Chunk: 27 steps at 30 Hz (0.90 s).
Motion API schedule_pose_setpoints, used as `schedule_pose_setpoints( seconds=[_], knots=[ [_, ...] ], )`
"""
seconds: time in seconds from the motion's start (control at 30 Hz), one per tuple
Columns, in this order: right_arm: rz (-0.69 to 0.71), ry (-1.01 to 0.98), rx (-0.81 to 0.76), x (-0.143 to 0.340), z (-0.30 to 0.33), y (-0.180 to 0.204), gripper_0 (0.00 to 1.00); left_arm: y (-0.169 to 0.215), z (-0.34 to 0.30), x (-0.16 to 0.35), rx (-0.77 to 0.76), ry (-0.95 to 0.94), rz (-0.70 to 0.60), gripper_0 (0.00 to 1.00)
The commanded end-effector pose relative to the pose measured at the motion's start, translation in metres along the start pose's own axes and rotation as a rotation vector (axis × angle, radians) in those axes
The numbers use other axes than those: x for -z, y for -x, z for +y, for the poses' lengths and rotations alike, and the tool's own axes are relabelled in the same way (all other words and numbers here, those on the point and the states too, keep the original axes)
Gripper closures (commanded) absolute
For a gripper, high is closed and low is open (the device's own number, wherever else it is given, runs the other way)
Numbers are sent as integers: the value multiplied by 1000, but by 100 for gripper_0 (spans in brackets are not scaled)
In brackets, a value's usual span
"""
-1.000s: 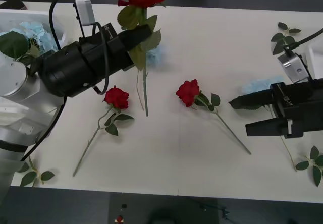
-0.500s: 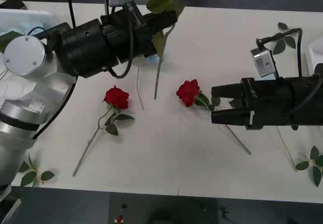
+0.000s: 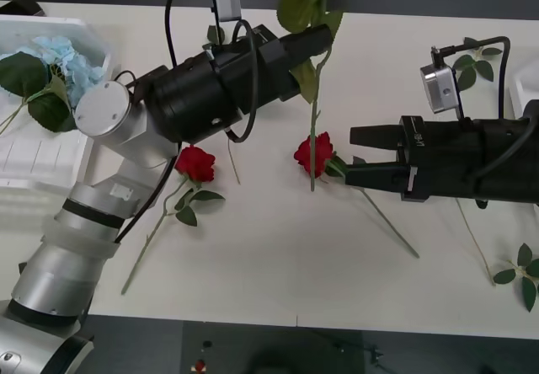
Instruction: Put the red flowers into the right box and the blue flowers into the left box
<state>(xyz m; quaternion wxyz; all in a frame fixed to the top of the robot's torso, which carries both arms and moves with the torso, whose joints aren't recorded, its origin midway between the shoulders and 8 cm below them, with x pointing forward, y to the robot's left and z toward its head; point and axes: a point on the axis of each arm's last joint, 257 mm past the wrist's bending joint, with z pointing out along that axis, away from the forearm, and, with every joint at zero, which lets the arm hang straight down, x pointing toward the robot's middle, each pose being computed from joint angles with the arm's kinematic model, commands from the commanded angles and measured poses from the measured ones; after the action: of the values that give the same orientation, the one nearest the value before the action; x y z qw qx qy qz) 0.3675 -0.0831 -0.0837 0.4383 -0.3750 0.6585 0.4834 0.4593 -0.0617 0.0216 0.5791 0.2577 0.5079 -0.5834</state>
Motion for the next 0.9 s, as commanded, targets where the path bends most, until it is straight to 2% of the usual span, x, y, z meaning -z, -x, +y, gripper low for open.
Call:
schedule_pose_setpoints(
  seconds=[0.03, 0.33, 0.63, 0.67, 0.7, 0.73, 0.77, 0.8, 0.83, 0.9],
  knots=[
    [-33, 5, 6, -11, 4, 10, 0, 10, -20, -21, -11, -54, -5, 100],
    [-69, -42, 3, -30, -8, 9, 0, 19, -33, -33, 82, -95, -79, 100],
    [-112, -54, -13, -48, -10, 13, 0, 20, -33, -37, 91, -90, -92, 100],
    [-117, -53, -14, -50, -10, 14, 14, 20, -32, -36, 89, -86, -91, 100],
    [-123, -52, -19, -50, -10, 16, 38, 18, -31, -37, 87, -85, -87, 100],
    [-127, -53, -21, -51, -10, 17, 47, 18, -31, -37, 85, -83, -85, 100],
    [-133, -53, -23, -52, -10, 18, 66, 17, -30, -37, 86, -81, -85, 100],
    [-138, -50, -30, -53, -9, 19, 90, 17, -30, -37, 88, -81, -86, 100],
    [-140, -51, -34, -54, -9, 18, 99, 17, -30, -37, 85, -82, -83, 100],
    [-149, -52, -40, -57, -9, 20, 100, 16, -29, -37, 85, -79, -83, 100]
  ],
)
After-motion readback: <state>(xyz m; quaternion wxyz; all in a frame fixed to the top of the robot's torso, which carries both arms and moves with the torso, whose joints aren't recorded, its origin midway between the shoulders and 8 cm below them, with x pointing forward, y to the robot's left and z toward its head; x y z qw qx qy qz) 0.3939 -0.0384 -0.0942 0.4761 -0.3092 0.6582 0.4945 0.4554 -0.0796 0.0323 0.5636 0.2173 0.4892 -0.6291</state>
